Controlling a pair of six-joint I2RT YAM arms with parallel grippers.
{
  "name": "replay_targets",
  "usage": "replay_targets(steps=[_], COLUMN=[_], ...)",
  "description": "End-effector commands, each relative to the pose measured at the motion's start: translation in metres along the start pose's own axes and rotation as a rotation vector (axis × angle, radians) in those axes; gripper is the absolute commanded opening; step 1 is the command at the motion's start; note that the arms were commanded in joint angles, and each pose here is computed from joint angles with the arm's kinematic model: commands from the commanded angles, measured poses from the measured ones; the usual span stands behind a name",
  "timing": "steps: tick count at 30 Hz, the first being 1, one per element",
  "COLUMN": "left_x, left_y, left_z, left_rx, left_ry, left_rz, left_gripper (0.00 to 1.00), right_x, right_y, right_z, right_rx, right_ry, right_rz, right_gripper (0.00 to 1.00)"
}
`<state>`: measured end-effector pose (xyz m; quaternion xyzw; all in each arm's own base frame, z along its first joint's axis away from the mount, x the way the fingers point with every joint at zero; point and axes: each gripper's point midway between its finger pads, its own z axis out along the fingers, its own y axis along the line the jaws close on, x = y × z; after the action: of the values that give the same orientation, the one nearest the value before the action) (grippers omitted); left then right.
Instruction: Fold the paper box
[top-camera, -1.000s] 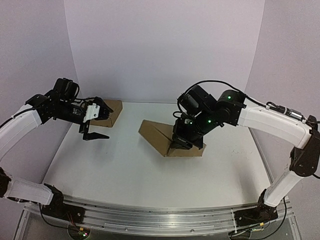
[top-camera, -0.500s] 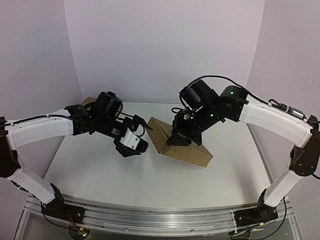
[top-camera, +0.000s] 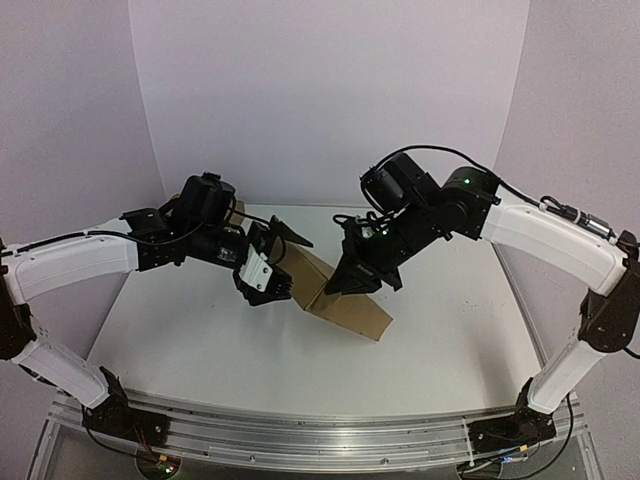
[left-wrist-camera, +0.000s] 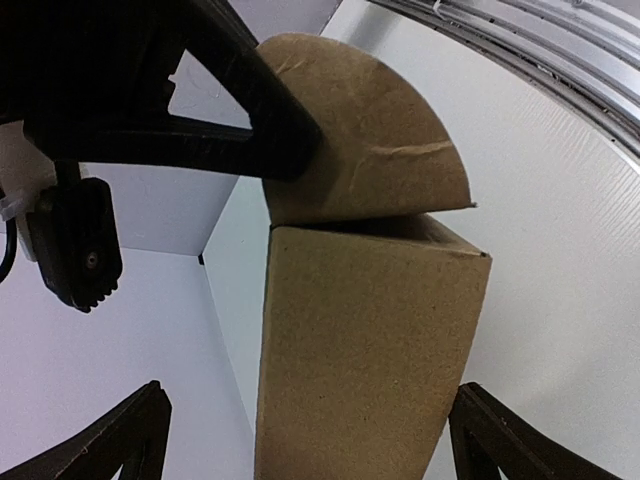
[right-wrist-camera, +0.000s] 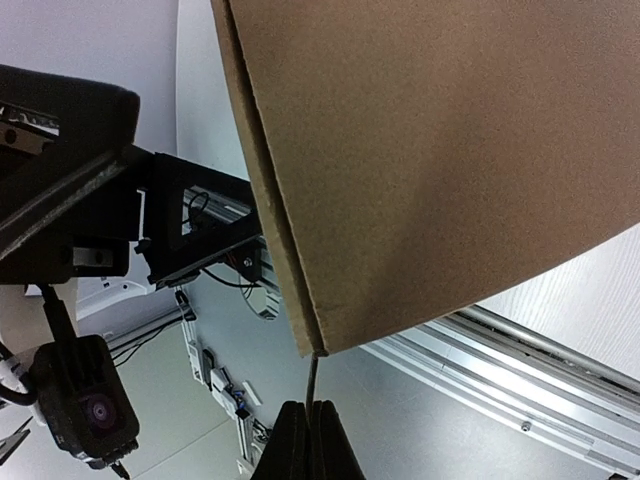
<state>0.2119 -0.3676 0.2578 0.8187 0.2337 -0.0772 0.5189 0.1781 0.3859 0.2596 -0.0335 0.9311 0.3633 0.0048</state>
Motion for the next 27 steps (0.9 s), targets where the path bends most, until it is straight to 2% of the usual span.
replay_targets(steps=[1,5,9,13,14,21,24,25,27], left_x=[-0.018,-0.013,0.001,-0.002,-0.004,-0.011,-0.014,-0.015,-0.017], left_y=[-0.005,-0.023,-0.020,-0.021,-0.023,-0.030,-0.027,-0.024,-0.019], left_z=[-0.008,-0.003,0.009,0.010,0.009,0.000,-0.007,-0.009,-0.015], left_rx=[0.041,0.145,0.149,0.191,0.202,0.242,0.255,0.255,0.262], left_ry=[-0.071,-0.066,-0.020,-0.039,-0.046,-0.058,-0.044,-0.038,-0.017], left_rz=[0.012,-0.034,-0.027,-0.049,-0.048,-0.065,-0.104,-0.122,-0.190], left_gripper=[1.00,1.00,1.00,0.98,0.95,0.55,0.45,0.43,0.38], right_x=[0.002,0.003,0.009,0.015,0.017,0.010,0.000,-0.004,-0.008], right_y=[0.028,0.030,0.036,0.037,0.036,0.020,0.019,0.022,0.033], right_z=[-0.011,-0.015,-0.013,-0.011,-0.011,-0.015,-0.027,-0.033,-0.050], right_rx=[-0.093,-0.100,-0.129,-0.148,-0.150,-0.119,-0.116,-0.122,-0.151], right_ry=[0.021,0.011,0.060,0.102,0.109,0.077,0.015,-0.008,-0.057], right_rz=[-0.099,-0.123,-0.148,-0.170,-0.172,-0.149,-0.144,-0.157,-0.201], right_gripper=[0.00,0.00,0.00,0.00,0.00,0.00,0.21,0.32,0.46])
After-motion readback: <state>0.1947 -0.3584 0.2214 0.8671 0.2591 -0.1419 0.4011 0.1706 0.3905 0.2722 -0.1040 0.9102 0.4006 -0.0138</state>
